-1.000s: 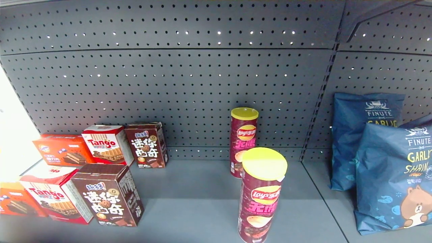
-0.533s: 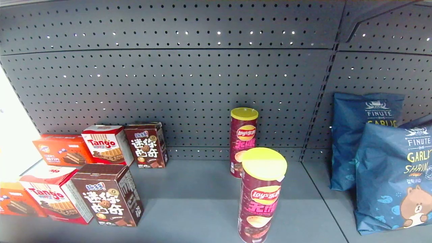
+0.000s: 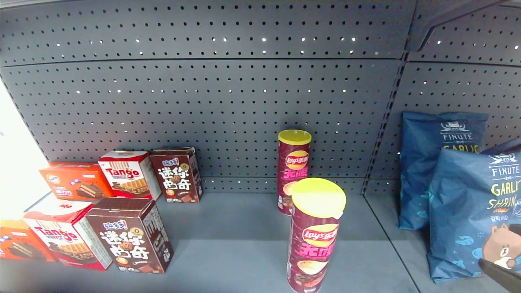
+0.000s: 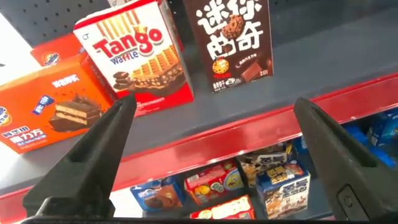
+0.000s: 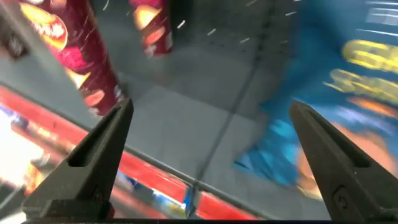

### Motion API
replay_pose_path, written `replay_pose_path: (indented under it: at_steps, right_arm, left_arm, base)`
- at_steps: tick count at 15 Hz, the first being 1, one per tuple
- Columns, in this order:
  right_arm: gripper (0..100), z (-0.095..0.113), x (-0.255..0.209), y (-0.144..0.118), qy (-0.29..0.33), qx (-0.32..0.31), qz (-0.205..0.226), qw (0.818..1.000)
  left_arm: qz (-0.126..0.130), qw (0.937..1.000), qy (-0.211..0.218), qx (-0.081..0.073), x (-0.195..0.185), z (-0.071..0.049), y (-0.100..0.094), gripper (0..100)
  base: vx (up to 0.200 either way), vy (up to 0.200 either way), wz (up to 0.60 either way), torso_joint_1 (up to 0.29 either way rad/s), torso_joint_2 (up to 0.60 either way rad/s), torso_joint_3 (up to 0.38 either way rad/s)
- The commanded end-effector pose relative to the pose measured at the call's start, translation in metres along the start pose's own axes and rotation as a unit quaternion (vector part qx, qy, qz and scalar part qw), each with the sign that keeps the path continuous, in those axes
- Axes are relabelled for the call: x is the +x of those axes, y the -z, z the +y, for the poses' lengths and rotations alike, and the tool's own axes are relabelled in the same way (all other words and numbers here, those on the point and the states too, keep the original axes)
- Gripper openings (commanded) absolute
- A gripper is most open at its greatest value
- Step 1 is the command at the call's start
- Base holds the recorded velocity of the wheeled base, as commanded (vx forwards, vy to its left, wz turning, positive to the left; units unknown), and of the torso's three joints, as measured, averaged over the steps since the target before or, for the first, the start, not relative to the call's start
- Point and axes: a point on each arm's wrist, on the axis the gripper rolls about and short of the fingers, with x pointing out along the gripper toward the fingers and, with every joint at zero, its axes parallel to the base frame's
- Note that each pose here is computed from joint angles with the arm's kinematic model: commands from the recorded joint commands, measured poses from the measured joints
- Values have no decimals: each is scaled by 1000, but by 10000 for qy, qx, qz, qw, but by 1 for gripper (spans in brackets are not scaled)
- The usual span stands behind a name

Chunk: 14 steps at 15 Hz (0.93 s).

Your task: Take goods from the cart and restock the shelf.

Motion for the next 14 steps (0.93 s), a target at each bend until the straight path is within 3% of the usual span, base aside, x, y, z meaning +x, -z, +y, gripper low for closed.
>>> replay_pose_path:
  at_steps: [1,6,9,14]
  right_arm:
    - [100,11,49,8,-344,-217,765,9962]
    - [100,26,79,21,-561,-423,1327,9887]
    - [100,27,92,26,-508,-453,1606,9847]
    - [100,39,114,13,-555,-536,1623,9837]
  left_arm:
    - [6,10000,-10,0,0,0,0,100]
    - [17,10000,-23,-29,0,0,0,100]
    - [25,9995,-29,-303,0,0,0,100]
    - [23,9994,-22,-349,0,0,0,100]
  base:
    - [0,0,0,0,0,0]
    - [0,0,0,0,0,0]
    - [0,0,0,0,0,0]
    - [0,0,0,0,0,0]
